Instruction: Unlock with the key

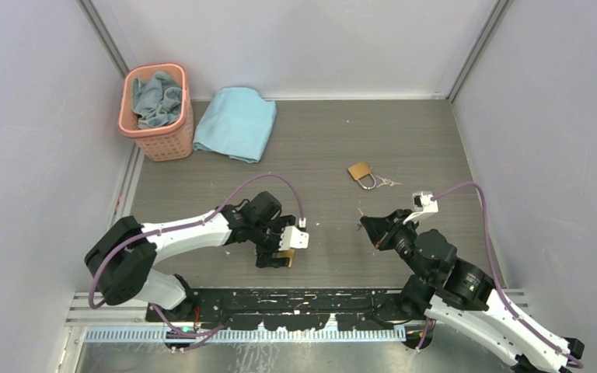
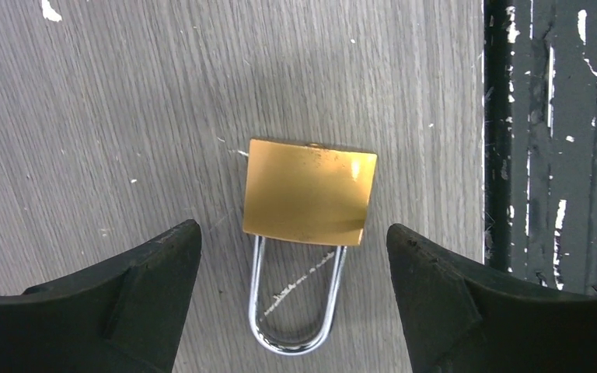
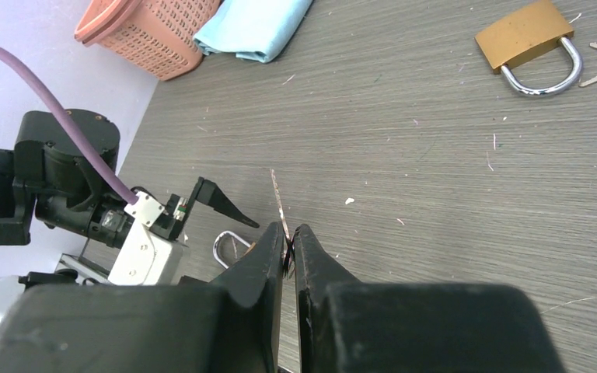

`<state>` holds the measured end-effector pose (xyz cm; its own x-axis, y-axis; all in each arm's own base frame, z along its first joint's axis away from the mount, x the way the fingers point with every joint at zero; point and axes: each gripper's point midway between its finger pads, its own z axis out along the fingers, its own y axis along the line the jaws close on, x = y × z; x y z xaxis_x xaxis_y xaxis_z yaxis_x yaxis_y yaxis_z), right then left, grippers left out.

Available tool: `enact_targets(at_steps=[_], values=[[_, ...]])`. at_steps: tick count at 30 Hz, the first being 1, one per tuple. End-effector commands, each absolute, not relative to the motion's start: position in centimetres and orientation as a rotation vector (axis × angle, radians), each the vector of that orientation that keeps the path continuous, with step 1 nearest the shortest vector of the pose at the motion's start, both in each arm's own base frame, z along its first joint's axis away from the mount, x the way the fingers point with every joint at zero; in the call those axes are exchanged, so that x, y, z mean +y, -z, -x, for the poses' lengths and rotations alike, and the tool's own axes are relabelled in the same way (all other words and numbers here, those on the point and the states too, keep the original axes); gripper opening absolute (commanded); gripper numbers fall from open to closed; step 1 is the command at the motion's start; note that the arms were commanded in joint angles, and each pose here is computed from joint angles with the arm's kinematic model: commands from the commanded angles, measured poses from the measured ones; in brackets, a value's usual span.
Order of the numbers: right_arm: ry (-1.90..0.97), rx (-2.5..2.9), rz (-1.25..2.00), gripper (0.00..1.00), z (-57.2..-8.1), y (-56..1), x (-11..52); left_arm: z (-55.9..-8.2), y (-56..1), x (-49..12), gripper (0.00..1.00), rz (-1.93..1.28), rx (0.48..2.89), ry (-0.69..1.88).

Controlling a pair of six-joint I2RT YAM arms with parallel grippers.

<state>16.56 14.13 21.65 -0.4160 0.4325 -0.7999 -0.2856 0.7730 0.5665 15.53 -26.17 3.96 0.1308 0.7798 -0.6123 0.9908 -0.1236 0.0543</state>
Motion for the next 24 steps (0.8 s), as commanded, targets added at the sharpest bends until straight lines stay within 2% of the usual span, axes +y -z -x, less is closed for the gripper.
enact_targets(at_steps=[1, 5, 9, 13, 14, 18, 19, 24], values=[[-0.815, 1.809, -0.123, 0.01, -16.5, -22.5, 14.0, -16.4, -5.4, -28.2, 0.87, -1.994, 1.601, 0.648], [-0.813, 1.803, -0.129, 0.01, -16.3, -22.5, 13.6, -16.0, -3.9, -27.7, 0.84, -2.106, 1.621, 0.575], [-0.809, 1.801, -0.133, 0.01, -16.1, -22.4, 13.2, -15.5, -3.3, -27.4, 0.75, -2.164, 1.639, 0.558], [-0.805, 1.801, -0.136, 0.01, -16.0, -22.5, 12.9, -15.1, -2.8, -27.1, 0.70, -2.203, 1.662, 0.525], [-0.803, 1.799, -0.136, 0.01, -15.9, -22.6, 12.8, -15.1, -2.5, -27.1, 0.68, -2.212, 1.679, 0.512], [-0.797, 1.784, -0.143, 0.01, -15.9, -23.0, 12.3, -15.0, -2.0, -27.8, 0.46, -2.228, 1.731, 0.519], [-0.797, 1.779, -0.145, 0.01, -15.9, -23.2, 12.2, -15.1, -1.9, -28.3, 0.44, -2.224, 1.733, 0.521], [-0.784, 1.757, -0.167, 0.01, -15.8, -23.9, 11.3, -16.1, -2.4, -31.9, 0.43, -2.164, 1.681, 0.550]])
